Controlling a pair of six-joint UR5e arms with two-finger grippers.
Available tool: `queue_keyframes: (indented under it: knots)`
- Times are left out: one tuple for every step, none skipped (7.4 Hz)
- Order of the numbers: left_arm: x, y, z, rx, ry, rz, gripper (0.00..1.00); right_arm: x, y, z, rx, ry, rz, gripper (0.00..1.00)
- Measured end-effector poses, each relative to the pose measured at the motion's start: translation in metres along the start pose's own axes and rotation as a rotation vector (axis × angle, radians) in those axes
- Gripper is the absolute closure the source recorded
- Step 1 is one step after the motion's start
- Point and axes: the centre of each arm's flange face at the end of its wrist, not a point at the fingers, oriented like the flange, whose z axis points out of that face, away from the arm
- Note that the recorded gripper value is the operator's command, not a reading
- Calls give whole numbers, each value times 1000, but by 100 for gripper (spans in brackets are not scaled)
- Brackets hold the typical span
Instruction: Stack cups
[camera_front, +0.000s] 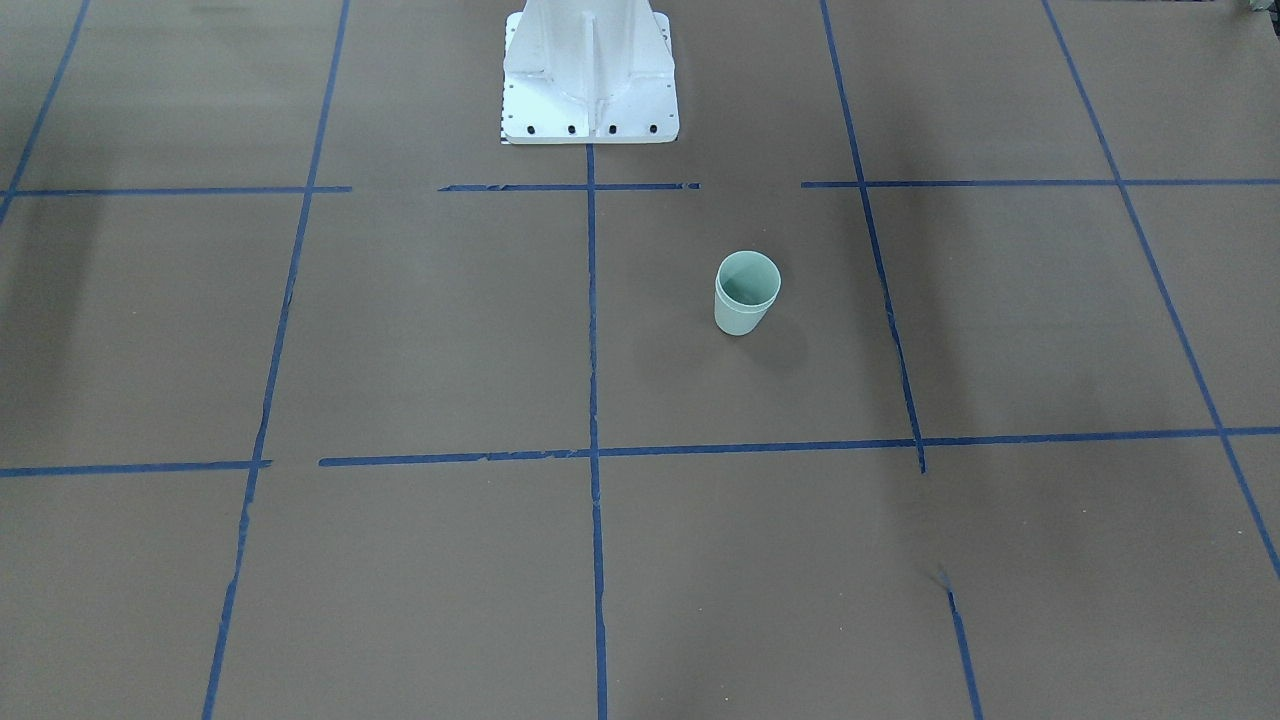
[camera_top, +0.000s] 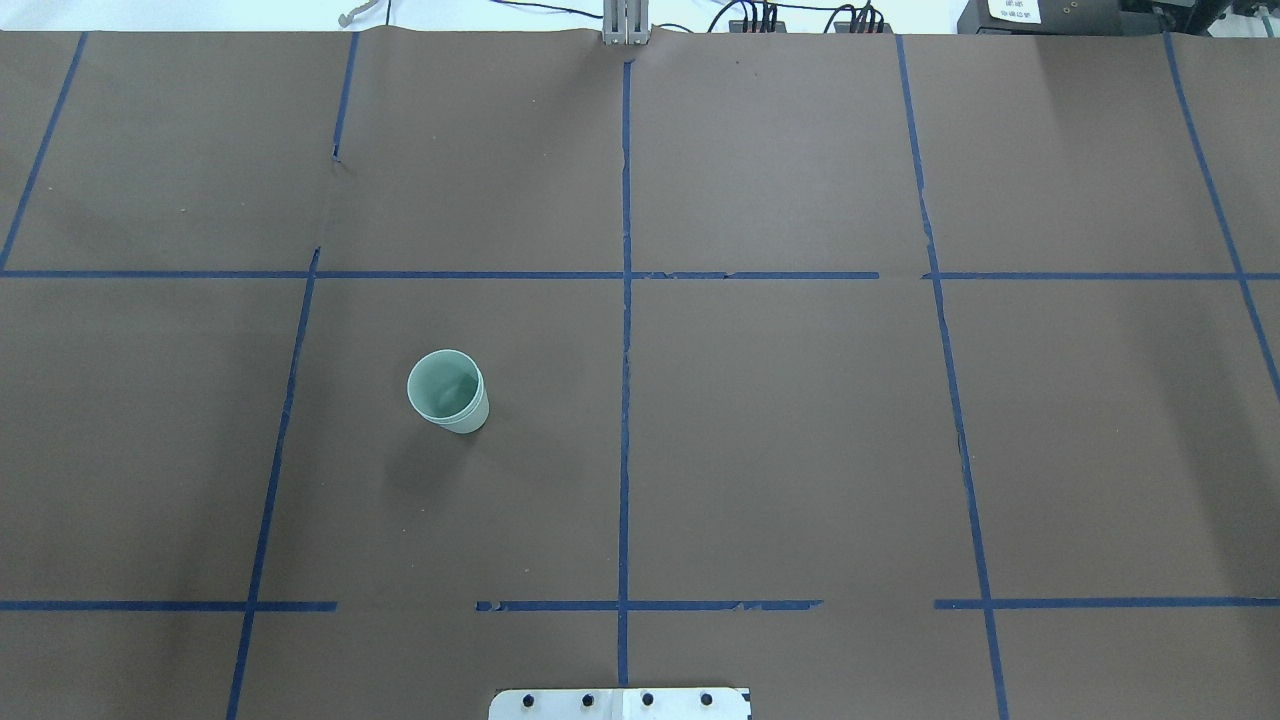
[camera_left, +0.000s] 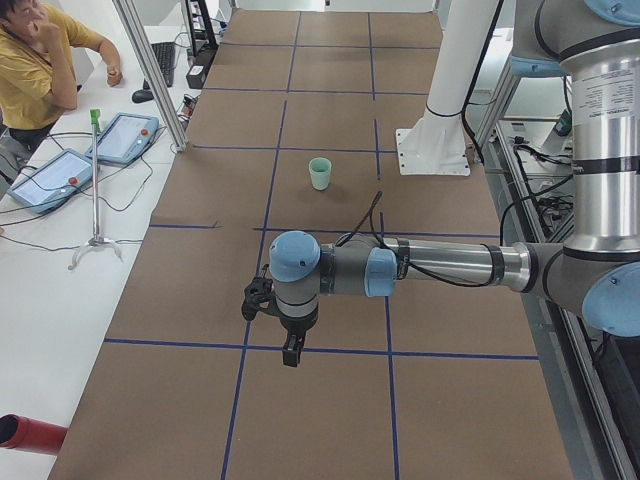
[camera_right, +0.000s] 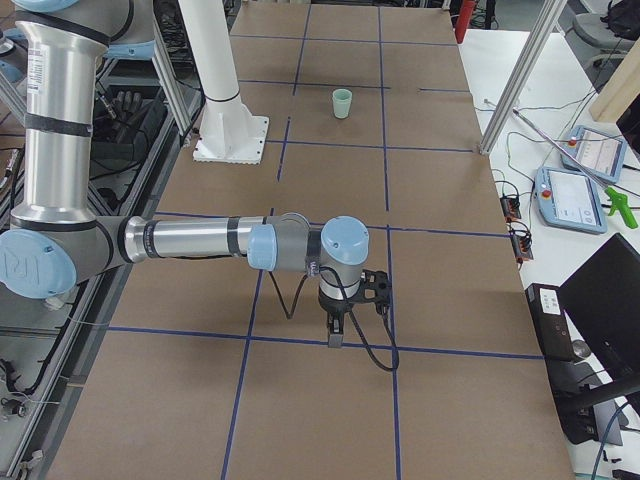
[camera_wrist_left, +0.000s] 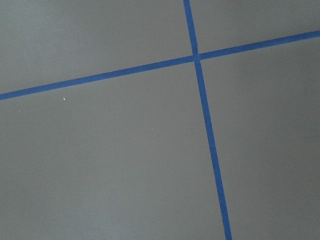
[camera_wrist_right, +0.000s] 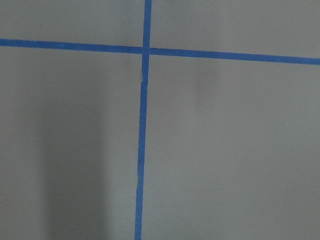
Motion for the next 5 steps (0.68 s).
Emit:
queue_keyframes:
  knots:
    - [0,0,0,0,0,0,0,0,0,0,0,0,0,0]
    - [0,0,0,0,0,0,0,0,0,0,0,0,0,0]
    - [0,0,0,0,0,0,0,0,0,0,0,0,0,0]
    - [0,0,0,-1,0,-1,0,0,0,0,0,0,0,0]
    - [-1,1,1,-2,0,-3,0,0,0,0,0,0,-1,0]
